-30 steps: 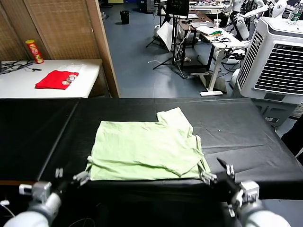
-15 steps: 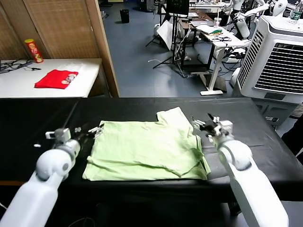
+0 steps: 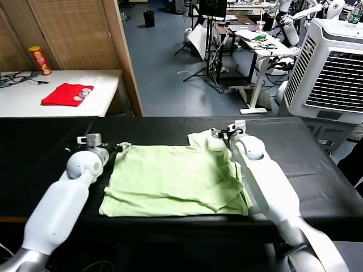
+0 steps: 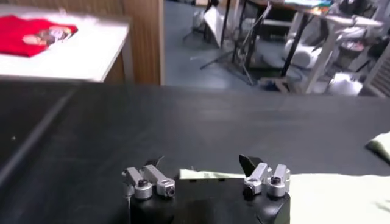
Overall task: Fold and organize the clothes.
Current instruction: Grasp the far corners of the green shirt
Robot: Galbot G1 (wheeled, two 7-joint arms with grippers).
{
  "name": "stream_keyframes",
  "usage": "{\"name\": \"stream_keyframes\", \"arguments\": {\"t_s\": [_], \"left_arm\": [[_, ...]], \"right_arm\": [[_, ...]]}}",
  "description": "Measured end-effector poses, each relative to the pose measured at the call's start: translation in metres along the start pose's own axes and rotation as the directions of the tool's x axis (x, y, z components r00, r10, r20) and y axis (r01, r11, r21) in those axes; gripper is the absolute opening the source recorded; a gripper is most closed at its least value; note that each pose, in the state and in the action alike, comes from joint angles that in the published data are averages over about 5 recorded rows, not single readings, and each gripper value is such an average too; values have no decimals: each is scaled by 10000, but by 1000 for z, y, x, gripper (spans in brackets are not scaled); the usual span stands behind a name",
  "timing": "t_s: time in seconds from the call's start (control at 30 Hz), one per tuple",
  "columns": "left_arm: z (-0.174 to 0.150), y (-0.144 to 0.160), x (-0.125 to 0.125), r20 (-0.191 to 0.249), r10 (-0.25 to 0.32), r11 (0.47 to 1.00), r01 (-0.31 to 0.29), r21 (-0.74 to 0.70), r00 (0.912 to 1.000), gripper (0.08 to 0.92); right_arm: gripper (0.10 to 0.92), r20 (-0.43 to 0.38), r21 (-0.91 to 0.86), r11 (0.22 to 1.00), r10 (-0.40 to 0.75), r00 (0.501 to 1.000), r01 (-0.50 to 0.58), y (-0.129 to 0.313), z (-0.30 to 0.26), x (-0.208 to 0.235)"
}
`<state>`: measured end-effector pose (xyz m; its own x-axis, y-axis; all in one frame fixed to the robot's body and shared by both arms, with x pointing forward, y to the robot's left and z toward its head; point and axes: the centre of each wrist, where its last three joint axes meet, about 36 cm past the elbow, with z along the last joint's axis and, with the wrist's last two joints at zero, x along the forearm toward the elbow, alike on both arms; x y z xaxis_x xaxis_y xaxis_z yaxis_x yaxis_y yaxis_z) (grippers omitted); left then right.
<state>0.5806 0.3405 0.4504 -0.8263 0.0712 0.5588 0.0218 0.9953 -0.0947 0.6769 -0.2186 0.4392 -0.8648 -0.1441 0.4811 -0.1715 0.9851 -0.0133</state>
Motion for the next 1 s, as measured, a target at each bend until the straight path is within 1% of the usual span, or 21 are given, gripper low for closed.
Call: {"name": "stream_keyframes", "arguments": {"t_s": [0.2,0.3,0.33,0.4,0.43,0.47,0.5,0.53,0.6,0.7,0.73,0.83,0.9,1.0], "left_arm": [[3,4,-7,-125,224,9996,-221,184,9997,798],[5,5,-8,-178,341,9992,-338,203,9993,774],[6,5,-8,-196,362,9992,-358,202,9992,766],[8,4,-9,-236,384,9991,-379,192,9990,676],[9,4,-9,-257,392,9991,-387,187,9989,626],[10,4,-10,-276,399,9991,-394,181,9988,560],[12,4,-10,-291,406,9990,-401,175,9988,477],[13,4,-10,-304,411,9990,-406,170,9987,426],[15,4,-11,-322,415,9990,-410,161,9986,309],[16,4,-12,-332,408,9991,-403,158,9986,175],[16,4,-12,-330,410,9991,-405,159,9986,149],[16,4,-12,-310,416,9990,-411,159,9987,129],[16,4,-12,-274,418,9990,-414,166,9987,129],[15,4,-10,-169,431,9989,-427,194,9989,129]], "right_arm": [[798,-489,-307,9995,59,9988,-74,-5,8,-13],[760,-636,-387,9993,-28,9980,4,-5,13,-16],[715,-665,-394,9992,-80,9978,54,-6,14,-17],[620,-702,-372,9992,-196,9973,170,-5,16,-19],[554,-712,-345,9991,-267,9971,243,-5,17,-19],[488,-720,-315,9990,-337,9968,315,-4,17,-20],[439,-731,-283,9988,-407,9965,387,-4,18,-21],[391,-741,-256,9986,-480,9961,462,-3,18,-21],[319,-764,-218,9980,-601,9953,586,-1,19,-23],[237,-750,-207,9975,-683,9948,669,1,21,-24],[214,-714,-213,9975,-683,9951,669,1,21,-24],[146,-459,-270,9977,-631,9969,619,1,25,-23],[126,-218,-348,9979,-558,9982,550,1,27,-21],[122,103,-492,9977,-463,9989,468,-2,30,-17]]}}
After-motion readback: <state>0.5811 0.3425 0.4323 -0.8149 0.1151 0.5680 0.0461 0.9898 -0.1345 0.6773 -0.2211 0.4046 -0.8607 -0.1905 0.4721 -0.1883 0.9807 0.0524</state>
